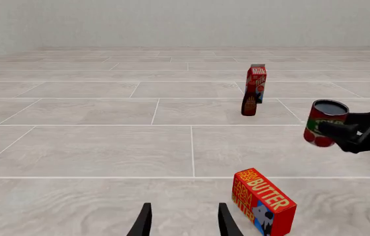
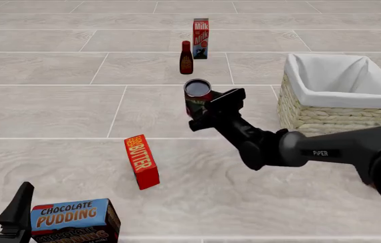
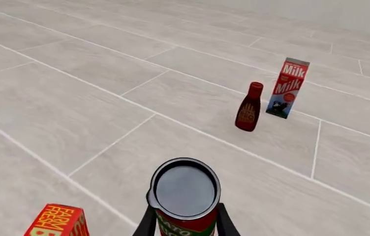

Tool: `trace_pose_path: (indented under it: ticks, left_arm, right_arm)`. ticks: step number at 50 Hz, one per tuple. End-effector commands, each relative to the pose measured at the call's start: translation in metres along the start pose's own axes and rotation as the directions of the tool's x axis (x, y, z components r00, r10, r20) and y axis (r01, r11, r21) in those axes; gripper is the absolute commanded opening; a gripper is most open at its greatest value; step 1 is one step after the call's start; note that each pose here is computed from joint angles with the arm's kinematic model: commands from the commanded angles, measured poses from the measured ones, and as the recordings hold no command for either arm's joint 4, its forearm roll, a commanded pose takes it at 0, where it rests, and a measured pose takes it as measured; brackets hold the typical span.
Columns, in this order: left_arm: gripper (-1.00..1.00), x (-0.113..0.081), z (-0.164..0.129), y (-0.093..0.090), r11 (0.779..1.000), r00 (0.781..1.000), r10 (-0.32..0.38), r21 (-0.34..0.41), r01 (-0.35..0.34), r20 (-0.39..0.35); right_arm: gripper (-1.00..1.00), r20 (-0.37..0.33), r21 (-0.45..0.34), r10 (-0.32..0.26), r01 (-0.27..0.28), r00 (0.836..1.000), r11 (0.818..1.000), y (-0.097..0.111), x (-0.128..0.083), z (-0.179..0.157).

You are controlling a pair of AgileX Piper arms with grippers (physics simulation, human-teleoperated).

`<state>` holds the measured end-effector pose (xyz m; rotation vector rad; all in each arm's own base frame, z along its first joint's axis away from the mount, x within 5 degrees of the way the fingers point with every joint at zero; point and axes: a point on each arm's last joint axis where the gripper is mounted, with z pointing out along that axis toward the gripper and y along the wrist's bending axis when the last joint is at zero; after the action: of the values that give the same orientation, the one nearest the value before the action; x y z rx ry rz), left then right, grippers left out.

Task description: Pick the tomato sauce and place it in the basket.

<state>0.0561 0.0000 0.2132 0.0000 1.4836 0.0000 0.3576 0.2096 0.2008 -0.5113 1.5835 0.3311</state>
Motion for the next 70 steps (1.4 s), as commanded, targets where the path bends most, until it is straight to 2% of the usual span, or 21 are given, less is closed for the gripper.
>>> trace_pose_path:
  ticks: [1,7,16,27,28,33,40,41,46,47,53,60,63,64,70]
  left_arm:
    - [1.00,0.000,0.000,0.000,1.000,1.000,0.000,0.000,0.000,0.000]
    - [1.00,0.000,0.000,0.000,1.000,1.000,0.000,0.000,0.000,0.000]
    - [1.00,0.000,0.000,0.000,1.000,1.000,0.000,0.000,0.000,0.000]
    - [1.00,0.000,0.000,0.000,1.000,1.000,0.000,0.000,0.000,0.000]
    - [1.00,0.000,0.000,0.000,1.000,1.000,0.000,0.000,0.000,0.000]
    - [1.00,0.000,0.000,0.000,1.000,1.000,0.000,0.000,0.000,0.000]
    - [1.00,0.000,0.000,0.000,1.000,1.000,0.000,0.000,0.000,0.000]
    - [1.00,0.000,0.000,0.000,1.000,1.000,0.000,0.000,0.000,0.000]
    - [1.00,0.000,0.000,0.000,1.000,1.000,0.000,0.000,0.000,0.000]
    - [1.00,0.000,0.000,0.000,1.000,1.000,0.000,0.000,0.000,0.000]
    - [1.00,0.000,0.000,0.000,1.000,1.000,0.000,0.000,0.000,0.000]
    - [1.00,0.000,0.000,0.000,1.000,1.000,0.000,0.000,0.000,0.000]
    - [1.00,0.000,0.000,0.000,1.000,1.000,0.000,0.000,0.000,0.000]
    - [1.00,0.000,0.000,0.000,1.000,1.000,0.000,0.000,0.000,0.000]
    - [1.00,0.000,0.000,0.000,1.000,1.000,0.000,0.000,0.000,0.000]
  right_arm:
    - [-1.00,0.040,0.023,0.017,-0.018,0.999,1.000,-0.010,-0.021,-0.018]
    - [-1.00,0.050,0.029,0.014,-0.016,0.999,0.999,-0.012,-0.028,-0.023]
    - [-1.00,0.085,0.056,0.012,-0.017,0.996,0.998,-0.024,-0.050,-0.035]
    - [-1.00,0.087,0.074,0.020,-0.027,0.996,0.997,-0.032,-0.073,-0.049]
    - [-1.00,0.092,0.078,0.033,-0.040,0.995,0.996,-0.034,-0.078,-0.051]
    - [-1.00,0.079,0.095,0.000,-0.007,0.997,0.995,-0.041,-0.088,-0.057]
    - [-1.00,0.074,0.112,0.010,-0.018,0.997,0.993,-0.047,-0.097,-0.066]
    - [-1.00,0.064,0.119,-0.004,-0.003,0.998,0.993,-0.050,-0.098,-0.067]
    - [-1.00,0.045,0.128,0.001,-0.007,0.999,0.992,-0.054,-0.101,-0.071]
    - [-1.00,0.029,0.122,0.020,-0.023,0.999,0.992,-0.052,-0.104,-0.073]
    - [-1.00,0.009,0.133,0.042,-0.043,0.999,0.990,-0.057,-0.113,-0.080]
    - [-1.00,0.016,0.158,0.033,-0.036,0.999,0.987,-0.065,-0.128,-0.094]
    - [-1.00,0.010,0.160,0.050,-0.051,0.999,0.986,-0.066,-0.130,-0.097]
    - [-1.00,0.004,0.185,0.024,-0.025,1.000,0.982,-0.074,-0.129,-0.097]
    - [-1.00,0.013,0.205,0.040,-0.042,0.999,0.978,-0.081,-0.139,-0.105]
